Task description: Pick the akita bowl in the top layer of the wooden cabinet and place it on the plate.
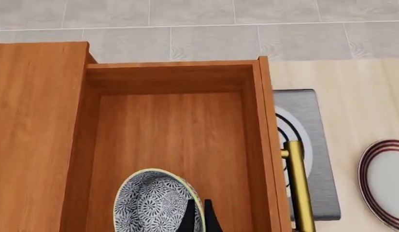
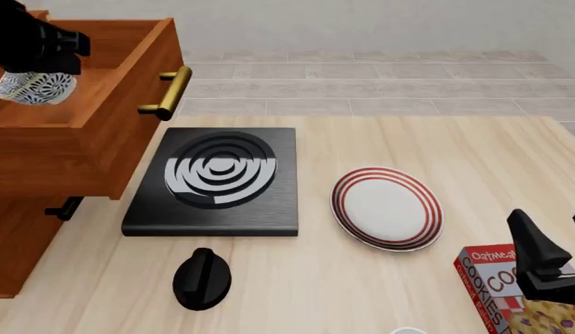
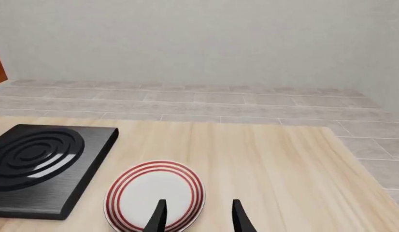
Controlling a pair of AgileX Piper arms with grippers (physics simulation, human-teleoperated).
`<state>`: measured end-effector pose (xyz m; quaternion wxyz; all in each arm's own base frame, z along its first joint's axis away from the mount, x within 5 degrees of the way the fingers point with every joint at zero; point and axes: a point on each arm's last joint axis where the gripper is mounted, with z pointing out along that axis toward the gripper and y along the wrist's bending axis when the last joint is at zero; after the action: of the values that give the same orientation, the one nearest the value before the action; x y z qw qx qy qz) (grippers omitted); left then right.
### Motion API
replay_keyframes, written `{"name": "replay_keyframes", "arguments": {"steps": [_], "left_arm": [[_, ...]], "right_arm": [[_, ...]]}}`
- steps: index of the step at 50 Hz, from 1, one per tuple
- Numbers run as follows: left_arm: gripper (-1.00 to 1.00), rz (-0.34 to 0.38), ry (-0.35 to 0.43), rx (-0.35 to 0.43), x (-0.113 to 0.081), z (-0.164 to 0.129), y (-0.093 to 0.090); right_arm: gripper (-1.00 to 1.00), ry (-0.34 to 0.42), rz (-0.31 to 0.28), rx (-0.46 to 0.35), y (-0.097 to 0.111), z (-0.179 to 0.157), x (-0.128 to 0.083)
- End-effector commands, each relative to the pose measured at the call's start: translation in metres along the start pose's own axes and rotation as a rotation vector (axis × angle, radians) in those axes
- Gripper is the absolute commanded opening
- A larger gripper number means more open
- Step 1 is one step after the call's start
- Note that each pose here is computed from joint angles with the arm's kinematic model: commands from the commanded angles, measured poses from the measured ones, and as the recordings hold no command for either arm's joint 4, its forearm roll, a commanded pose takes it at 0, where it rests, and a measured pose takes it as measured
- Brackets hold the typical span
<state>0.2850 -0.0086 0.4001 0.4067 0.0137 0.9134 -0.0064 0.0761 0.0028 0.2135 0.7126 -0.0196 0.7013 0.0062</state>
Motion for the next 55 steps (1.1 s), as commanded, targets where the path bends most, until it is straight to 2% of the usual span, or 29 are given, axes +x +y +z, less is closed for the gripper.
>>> {"name": "replay_keyframes", "arguments": {"steps": [1, 16, 26, 55], "left_arm": [[-1.00, 0.015, -0.043, 0.003, -0.011, -0.014, -0.001], [-1.00, 0.057, -0.100, 0.019, -0.022, -0.032, -0.008], [-1.00, 0.122, -0.142, 0.054, -0.029, -0.042, -0.021], [-1.00, 0.245, -0.236, 0.122, -0.045, -0.063, -0.046]], "right_arm": [[1.00, 0.000, 0.000, -0.001, 0.000, 0.000, 0.000], [1.00, 0.000, -0.002, -0.002, 0.000, 0.001, 0.000], [1.00, 0.001, -0.002, -0.004, 0.000, 0.000, 0.000], [1.00, 0.001, -0.003, -0.010, 0.001, -0.001, 0.000]]}}
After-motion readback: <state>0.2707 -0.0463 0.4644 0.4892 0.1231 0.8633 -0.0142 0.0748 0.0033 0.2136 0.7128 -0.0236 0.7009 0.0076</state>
